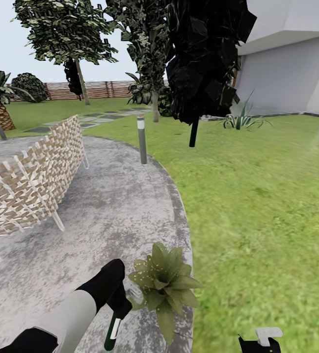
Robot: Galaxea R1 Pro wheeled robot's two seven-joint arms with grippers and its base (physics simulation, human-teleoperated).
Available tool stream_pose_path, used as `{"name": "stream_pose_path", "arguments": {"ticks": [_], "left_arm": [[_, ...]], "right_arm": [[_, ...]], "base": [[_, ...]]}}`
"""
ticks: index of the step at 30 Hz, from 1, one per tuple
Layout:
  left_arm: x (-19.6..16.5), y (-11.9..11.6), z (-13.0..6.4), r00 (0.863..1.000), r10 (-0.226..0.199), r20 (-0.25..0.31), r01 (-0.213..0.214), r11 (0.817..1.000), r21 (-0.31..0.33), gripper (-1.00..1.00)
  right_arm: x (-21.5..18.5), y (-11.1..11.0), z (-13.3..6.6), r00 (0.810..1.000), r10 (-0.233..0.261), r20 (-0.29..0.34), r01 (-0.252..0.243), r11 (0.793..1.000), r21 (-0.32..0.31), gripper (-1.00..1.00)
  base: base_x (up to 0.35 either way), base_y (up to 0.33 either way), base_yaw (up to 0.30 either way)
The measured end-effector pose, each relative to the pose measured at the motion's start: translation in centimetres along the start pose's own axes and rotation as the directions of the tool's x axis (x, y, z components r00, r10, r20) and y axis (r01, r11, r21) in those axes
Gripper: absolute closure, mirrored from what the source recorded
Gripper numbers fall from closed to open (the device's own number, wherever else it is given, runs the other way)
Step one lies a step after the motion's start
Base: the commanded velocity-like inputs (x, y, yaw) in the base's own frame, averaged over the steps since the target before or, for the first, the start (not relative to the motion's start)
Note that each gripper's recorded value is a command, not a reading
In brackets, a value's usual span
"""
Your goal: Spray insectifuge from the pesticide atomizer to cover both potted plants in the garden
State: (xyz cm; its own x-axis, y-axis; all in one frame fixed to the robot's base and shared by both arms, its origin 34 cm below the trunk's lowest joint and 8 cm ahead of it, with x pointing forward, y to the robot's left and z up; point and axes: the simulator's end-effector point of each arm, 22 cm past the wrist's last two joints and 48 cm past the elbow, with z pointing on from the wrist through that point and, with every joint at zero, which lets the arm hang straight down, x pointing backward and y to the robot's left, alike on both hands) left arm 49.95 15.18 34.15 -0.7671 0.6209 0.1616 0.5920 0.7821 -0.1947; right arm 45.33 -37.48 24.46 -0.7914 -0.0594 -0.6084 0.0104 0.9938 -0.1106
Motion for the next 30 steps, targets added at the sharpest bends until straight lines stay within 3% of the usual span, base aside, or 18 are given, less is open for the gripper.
{"name": "stream_pose_path", "arguments": {"ticks": [9,30], "left_arm": [[0.14,0.21,0.01,1.0,-0.002,-0.002,0.002,1.0,-0.003,1.0],[0.16,0.09,0.09,1.0,-0.005,-0.001,0.005,1.0,0.003,1.0]], "right_arm": [[0.04,0.17,0.01,1.0,0.002,-0.002,-0.002,1.0,-0.002,-1.0],[-0.01,0.13,0.01,1.0,0.001,0.0,-0.001,1.0,-0.001,-1.0]], "base": [[0.0,-0.213,0.219],[0.0,-0.013,0.279]]}}
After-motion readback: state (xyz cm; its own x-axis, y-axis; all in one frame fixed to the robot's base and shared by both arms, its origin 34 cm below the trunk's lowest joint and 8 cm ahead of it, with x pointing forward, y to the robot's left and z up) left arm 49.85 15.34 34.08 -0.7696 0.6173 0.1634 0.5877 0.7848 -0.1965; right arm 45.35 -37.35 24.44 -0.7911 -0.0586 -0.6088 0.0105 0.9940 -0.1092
